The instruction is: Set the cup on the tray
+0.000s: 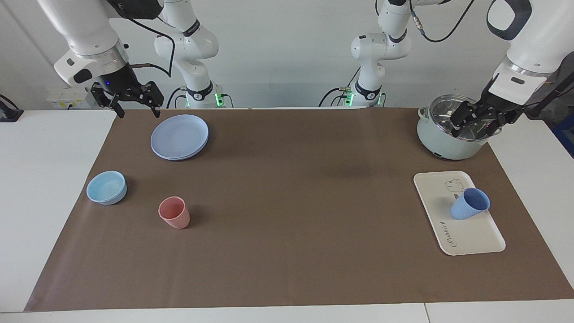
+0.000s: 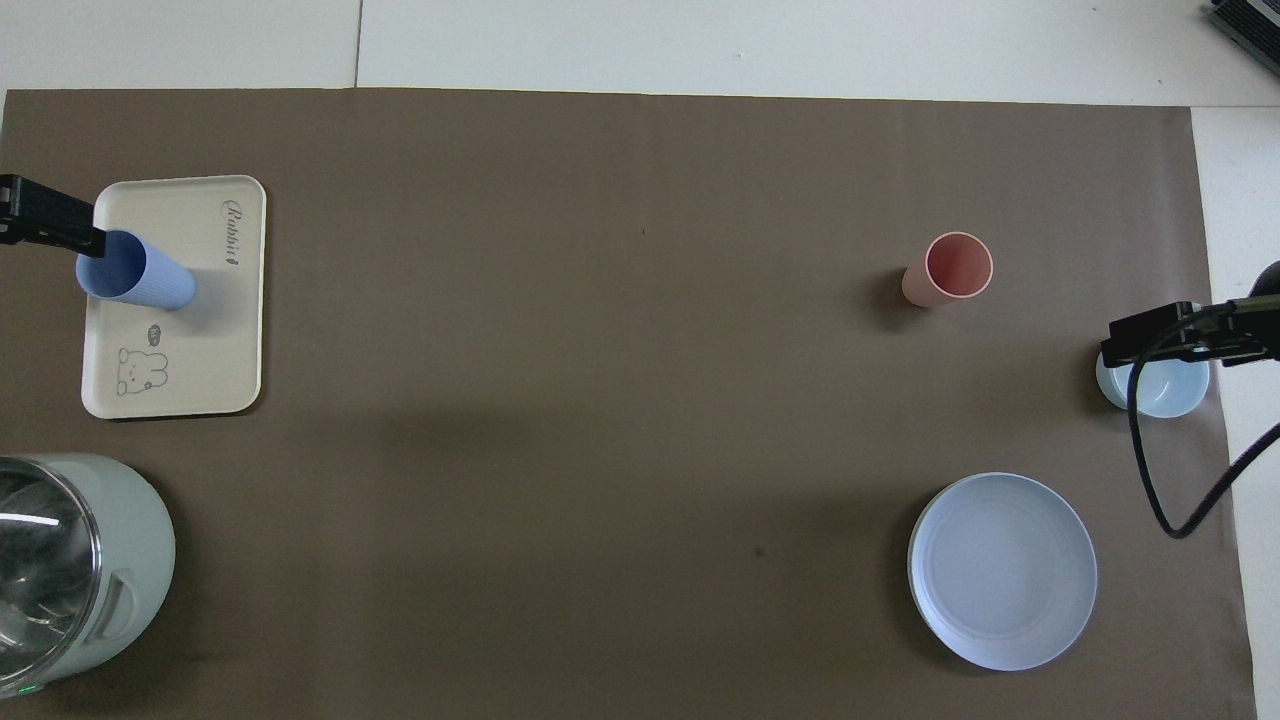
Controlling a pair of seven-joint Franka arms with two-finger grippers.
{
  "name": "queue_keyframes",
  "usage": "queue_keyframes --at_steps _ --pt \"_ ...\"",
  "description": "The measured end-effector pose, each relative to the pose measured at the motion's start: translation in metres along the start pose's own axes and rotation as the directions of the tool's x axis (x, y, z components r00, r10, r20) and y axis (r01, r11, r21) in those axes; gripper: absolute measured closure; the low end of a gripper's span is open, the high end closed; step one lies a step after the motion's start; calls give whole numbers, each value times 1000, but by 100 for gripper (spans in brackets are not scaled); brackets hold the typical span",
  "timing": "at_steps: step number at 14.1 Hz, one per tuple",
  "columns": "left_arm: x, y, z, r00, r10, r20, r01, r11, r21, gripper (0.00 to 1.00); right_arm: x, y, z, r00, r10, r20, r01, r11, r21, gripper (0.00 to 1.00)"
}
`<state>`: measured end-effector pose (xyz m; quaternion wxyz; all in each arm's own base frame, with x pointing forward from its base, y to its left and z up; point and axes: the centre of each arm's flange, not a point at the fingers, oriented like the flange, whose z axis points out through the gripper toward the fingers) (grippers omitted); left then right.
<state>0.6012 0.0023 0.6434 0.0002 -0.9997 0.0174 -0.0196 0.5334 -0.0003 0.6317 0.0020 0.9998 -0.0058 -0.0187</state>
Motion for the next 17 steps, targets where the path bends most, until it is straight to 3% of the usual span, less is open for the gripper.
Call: queue_keyframes --at_steps 17 --pt "-2 2 5 1000 4 13 -4 1000 -1 0 -2 2 -2 1000 2 3 -2 1000 -14 0"
